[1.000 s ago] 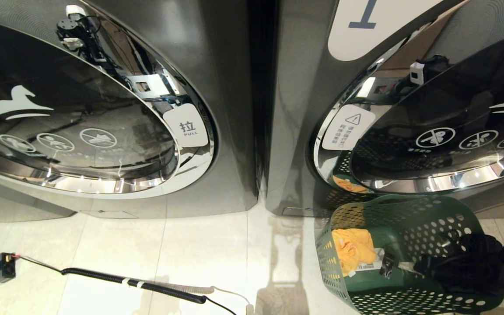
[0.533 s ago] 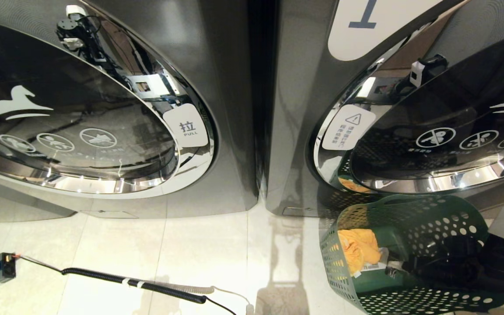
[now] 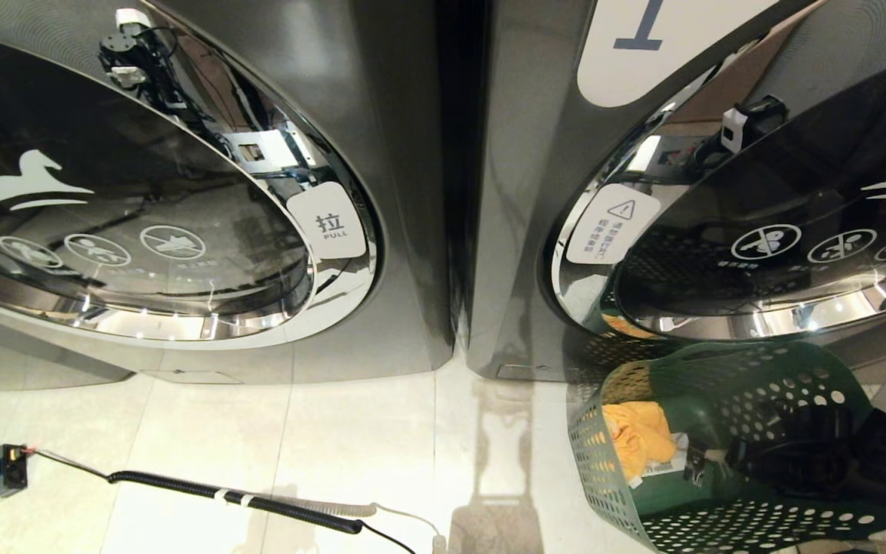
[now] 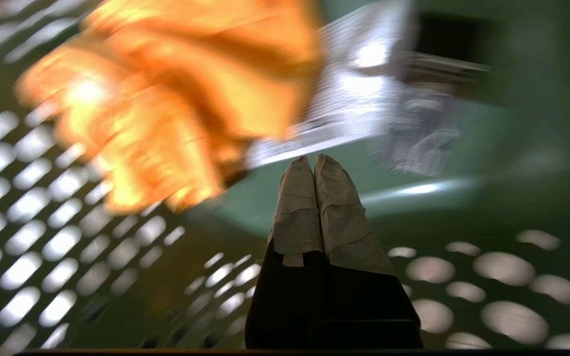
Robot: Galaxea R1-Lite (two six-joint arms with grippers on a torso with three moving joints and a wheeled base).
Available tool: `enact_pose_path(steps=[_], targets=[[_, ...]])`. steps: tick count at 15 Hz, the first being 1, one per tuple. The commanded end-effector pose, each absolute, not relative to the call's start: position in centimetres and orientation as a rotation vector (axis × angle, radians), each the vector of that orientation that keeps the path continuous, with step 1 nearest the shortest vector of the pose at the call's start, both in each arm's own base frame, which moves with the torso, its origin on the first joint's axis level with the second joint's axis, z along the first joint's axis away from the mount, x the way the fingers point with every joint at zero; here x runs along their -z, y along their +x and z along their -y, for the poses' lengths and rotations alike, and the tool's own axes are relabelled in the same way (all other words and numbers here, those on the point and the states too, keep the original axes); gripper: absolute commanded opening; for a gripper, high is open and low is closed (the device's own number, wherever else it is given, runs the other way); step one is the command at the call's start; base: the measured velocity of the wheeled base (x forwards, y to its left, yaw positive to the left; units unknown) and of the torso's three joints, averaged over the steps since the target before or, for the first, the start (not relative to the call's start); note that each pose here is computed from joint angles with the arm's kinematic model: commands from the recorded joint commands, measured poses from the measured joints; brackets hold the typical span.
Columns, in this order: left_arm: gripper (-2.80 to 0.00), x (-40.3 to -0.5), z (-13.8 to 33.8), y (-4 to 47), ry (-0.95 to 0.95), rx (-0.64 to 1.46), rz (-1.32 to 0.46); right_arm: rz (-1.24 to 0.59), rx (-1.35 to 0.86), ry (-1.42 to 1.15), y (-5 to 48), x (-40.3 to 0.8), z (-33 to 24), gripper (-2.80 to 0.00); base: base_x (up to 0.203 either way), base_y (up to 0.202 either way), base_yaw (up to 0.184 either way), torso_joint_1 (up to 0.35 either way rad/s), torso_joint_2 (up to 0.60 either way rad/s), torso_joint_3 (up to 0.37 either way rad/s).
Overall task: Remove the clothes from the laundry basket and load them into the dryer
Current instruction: Take the clothes out of the basket
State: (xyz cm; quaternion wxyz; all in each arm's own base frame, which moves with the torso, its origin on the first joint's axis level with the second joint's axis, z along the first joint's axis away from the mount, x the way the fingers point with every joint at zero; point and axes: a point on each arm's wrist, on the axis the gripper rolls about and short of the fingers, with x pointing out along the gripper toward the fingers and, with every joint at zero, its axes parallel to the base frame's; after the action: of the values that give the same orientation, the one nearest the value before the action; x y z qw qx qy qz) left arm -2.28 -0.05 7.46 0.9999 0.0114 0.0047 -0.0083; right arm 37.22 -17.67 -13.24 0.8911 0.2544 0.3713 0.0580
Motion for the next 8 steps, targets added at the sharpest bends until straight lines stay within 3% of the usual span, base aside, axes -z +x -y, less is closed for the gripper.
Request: enact_pose_path(steps=[1, 5, 8], targets=[[-2.80, -7.4, 0.0, -2.3, 0.023, 0.017, -0.011, -0.758, -0.084, 0.516, 37.1, 13.2, 18.9, -2.80, 0.000, 0.000, 0.000, 0.000, 0.00, 0.000], [-2.80, -7.4, 0.0, -2.3, 0.023, 0.017, -0.011, -0.770, -0.150, 0.522, 36.6, 13.0, 18.1, -2.80, 0.000, 0.000, 0.000, 0.000, 0.00, 0.000], [-2.80, -7.4, 0.0, -2.3, 0.023, 0.017, -0.011, -0.788, -0.331, 0.616, 35.8, 12.5, 15.9, -2.80, 0.000, 0.000, 0.000, 0.000, 0.00, 0.000]])
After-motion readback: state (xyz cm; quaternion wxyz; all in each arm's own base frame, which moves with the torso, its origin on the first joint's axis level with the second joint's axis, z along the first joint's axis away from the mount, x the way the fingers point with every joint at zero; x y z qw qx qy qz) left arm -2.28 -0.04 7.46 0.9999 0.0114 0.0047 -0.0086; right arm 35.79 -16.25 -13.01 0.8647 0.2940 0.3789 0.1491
